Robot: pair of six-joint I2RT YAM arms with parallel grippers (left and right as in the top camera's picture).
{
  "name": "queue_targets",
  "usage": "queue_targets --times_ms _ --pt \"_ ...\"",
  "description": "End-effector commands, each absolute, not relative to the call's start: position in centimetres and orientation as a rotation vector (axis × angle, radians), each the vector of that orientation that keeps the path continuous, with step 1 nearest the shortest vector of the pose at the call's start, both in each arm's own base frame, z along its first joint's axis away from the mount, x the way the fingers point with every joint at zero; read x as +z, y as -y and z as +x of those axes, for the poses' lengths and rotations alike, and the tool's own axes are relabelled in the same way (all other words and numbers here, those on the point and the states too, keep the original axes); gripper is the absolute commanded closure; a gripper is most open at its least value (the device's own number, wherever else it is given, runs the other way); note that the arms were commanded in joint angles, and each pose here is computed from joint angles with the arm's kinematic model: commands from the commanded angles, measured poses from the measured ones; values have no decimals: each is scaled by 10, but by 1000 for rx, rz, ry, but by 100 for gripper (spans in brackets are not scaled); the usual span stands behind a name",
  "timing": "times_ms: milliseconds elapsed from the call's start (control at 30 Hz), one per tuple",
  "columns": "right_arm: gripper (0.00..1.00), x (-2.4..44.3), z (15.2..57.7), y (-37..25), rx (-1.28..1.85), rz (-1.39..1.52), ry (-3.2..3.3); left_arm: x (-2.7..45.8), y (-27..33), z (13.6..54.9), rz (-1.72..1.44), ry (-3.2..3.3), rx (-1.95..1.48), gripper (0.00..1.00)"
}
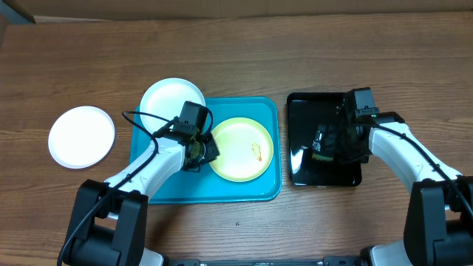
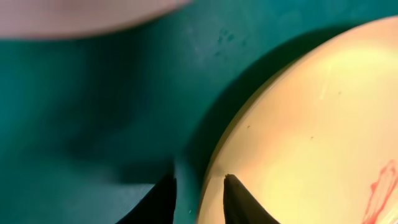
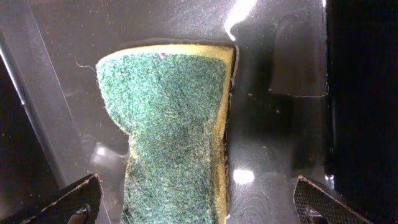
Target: Clean dirty plates on tray and stack at the side
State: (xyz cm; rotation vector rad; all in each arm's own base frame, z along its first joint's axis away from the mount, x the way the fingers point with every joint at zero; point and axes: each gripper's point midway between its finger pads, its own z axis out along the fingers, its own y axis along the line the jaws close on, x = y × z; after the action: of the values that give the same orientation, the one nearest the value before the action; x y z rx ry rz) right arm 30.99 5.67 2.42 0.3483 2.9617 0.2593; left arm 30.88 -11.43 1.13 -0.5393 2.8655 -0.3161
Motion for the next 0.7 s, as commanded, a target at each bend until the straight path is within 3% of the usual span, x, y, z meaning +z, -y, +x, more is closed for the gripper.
queue_targets --times_ms 0,133,333,667 --pt "0 27 311 -56 249 336 -2949 11 115 315 -473 -2852 -297 73" --pt "0 27 311 -56 249 336 -2949 10 114 311 -414 -2873 -278 86" --pt "0 27 311 -56 249 336 -2949 5 90 300 -450 -2897 -82 96" --pt "0 27 311 -56 249 336 -2949 4 96 294 -507 -2921 -133 95"
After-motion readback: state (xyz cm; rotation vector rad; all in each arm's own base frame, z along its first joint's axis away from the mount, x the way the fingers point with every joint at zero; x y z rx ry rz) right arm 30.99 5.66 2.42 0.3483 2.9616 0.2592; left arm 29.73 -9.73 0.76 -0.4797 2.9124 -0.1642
